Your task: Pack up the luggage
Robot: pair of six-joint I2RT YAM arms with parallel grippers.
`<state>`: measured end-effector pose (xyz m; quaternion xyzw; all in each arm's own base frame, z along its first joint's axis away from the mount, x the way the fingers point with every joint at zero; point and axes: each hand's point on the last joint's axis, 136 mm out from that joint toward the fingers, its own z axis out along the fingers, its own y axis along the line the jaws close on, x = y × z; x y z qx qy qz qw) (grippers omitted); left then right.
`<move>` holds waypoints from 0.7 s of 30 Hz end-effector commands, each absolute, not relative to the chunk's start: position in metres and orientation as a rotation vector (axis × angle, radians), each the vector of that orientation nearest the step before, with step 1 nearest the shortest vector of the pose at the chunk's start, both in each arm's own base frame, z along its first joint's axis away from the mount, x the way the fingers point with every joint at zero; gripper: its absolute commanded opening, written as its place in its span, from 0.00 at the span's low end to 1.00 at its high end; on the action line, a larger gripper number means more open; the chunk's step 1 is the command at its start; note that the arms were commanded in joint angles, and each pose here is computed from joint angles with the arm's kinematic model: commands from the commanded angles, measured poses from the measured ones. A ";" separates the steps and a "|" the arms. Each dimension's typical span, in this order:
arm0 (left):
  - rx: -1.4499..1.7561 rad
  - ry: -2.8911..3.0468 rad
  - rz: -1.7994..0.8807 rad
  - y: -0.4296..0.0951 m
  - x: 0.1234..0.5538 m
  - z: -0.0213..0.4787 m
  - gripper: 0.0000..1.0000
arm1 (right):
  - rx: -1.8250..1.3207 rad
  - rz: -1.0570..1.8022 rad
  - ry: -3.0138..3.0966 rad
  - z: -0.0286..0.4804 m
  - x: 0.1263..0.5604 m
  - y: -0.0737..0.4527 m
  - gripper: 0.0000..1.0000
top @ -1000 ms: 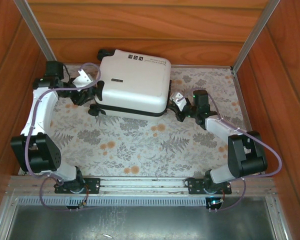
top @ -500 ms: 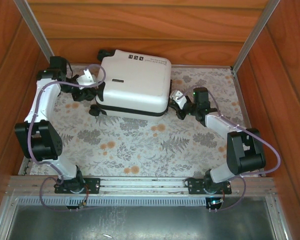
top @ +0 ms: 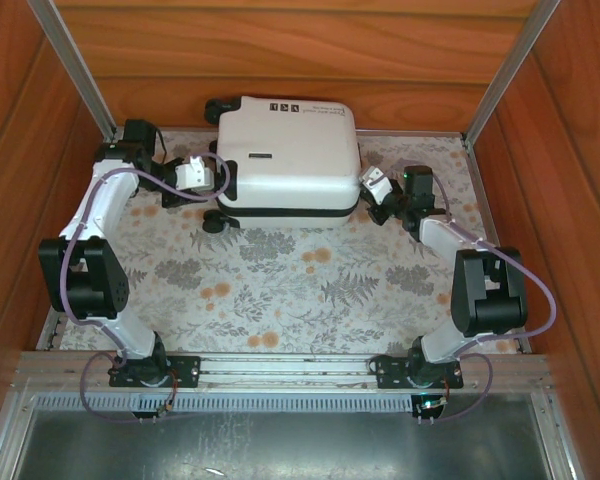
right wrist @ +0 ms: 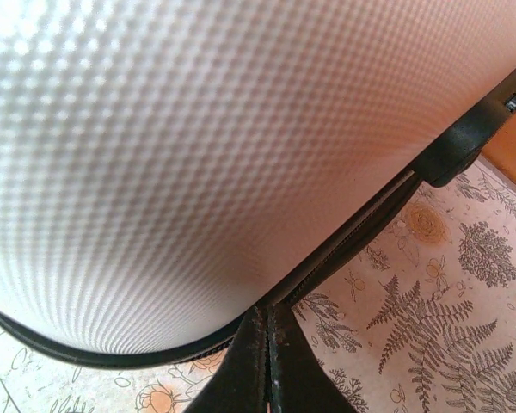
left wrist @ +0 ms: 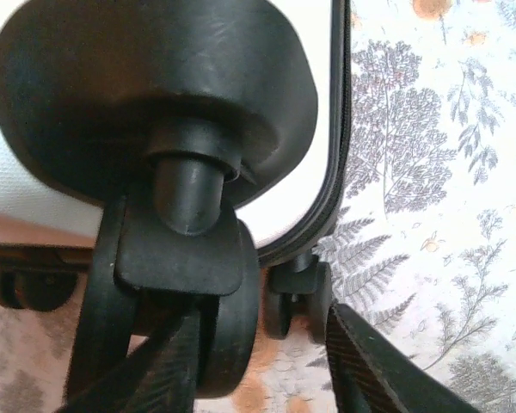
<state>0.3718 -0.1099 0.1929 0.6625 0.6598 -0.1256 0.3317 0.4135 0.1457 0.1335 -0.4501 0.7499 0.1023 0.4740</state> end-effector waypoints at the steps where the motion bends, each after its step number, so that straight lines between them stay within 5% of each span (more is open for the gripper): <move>1: 1.668 1.724 -0.413 -0.110 0.358 0.207 0.64 | -1.159 0.369 1.859 0.118 0.396 0.158 0.00; 3: 1.645 1.716 -0.382 -0.106 0.359 0.219 0.94 | -1.163 0.370 1.855 0.118 0.395 0.158 0.00; 4: 1.644 1.708 -0.365 -0.106 0.359 0.225 1.00 | -1.163 0.366 1.854 0.119 0.395 0.157 0.00; 17: 1.708 1.705 -0.285 -0.120 0.374 0.230 1.00 | -1.138 0.326 1.854 0.126 0.399 0.150 0.00; 21: 1.727 1.709 -0.294 -0.123 0.384 0.223 0.93 | -1.135 0.323 1.851 0.128 0.400 0.149 0.00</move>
